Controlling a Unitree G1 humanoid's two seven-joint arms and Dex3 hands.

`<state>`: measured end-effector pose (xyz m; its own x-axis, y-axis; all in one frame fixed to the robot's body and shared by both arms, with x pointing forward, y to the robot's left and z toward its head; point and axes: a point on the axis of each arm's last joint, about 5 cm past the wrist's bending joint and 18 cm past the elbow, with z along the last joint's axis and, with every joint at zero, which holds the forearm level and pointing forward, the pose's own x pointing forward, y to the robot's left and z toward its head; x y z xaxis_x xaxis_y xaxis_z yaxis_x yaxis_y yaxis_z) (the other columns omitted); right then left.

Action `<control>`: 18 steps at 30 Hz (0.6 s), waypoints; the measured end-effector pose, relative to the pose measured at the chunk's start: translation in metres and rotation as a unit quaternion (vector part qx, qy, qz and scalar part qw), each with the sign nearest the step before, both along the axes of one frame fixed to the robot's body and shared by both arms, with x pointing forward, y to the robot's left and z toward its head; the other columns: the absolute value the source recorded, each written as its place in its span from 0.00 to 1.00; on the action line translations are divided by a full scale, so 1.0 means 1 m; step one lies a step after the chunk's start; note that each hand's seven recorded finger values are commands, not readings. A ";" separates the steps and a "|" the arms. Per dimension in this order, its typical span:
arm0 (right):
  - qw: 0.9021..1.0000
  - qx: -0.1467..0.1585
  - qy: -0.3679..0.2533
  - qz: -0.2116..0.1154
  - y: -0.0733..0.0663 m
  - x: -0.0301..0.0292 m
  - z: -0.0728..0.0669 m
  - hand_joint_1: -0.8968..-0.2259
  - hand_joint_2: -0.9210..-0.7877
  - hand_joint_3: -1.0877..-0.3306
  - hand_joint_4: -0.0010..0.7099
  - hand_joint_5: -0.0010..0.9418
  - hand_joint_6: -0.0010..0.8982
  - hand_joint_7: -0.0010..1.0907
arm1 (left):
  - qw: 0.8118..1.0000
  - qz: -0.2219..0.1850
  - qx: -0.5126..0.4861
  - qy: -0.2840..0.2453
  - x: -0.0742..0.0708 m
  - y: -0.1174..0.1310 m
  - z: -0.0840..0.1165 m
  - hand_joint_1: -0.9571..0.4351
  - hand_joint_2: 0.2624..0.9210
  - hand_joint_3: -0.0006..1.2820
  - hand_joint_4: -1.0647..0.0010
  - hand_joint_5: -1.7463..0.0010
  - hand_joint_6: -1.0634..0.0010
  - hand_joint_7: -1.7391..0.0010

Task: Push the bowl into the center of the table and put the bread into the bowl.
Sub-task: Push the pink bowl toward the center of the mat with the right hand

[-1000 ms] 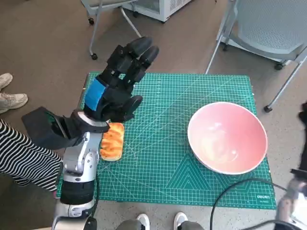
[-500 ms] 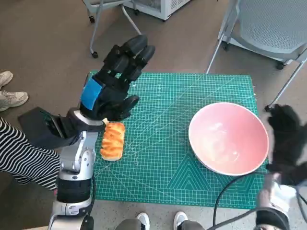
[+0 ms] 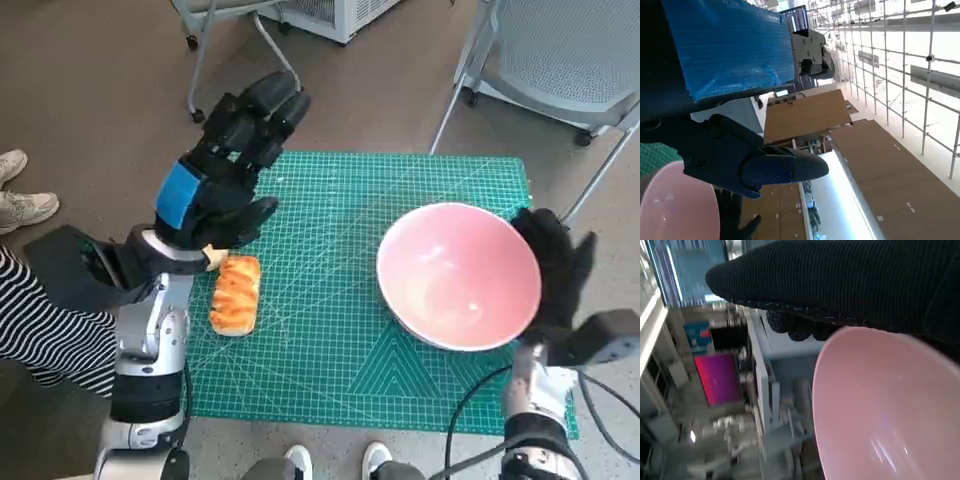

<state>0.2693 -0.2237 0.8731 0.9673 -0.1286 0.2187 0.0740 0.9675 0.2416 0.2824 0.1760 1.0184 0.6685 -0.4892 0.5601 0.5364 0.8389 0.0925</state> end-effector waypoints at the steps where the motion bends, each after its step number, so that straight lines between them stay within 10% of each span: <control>1: 1.000 0.002 -0.002 0.006 0.003 0.0015 0.001 0.40 0.00 0.40 0.24 0.00 0.11 0.47 | 1.000 0.001 0.000 0.000 0.000 0.000 0.000 0.28 1.00 0.25 0.99 0.91 1.00 0.71; 18: 0.997 0.021 -0.025 0.076 0.037 0.0264 0.020 0.41 0.00 0.37 0.23 0.00 0.08 0.46 | 1.000 0.011 0.003 -0.003 -0.001 0.005 -0.001 0.27 1.00 0.24 0.98 0.92 1.00 0.70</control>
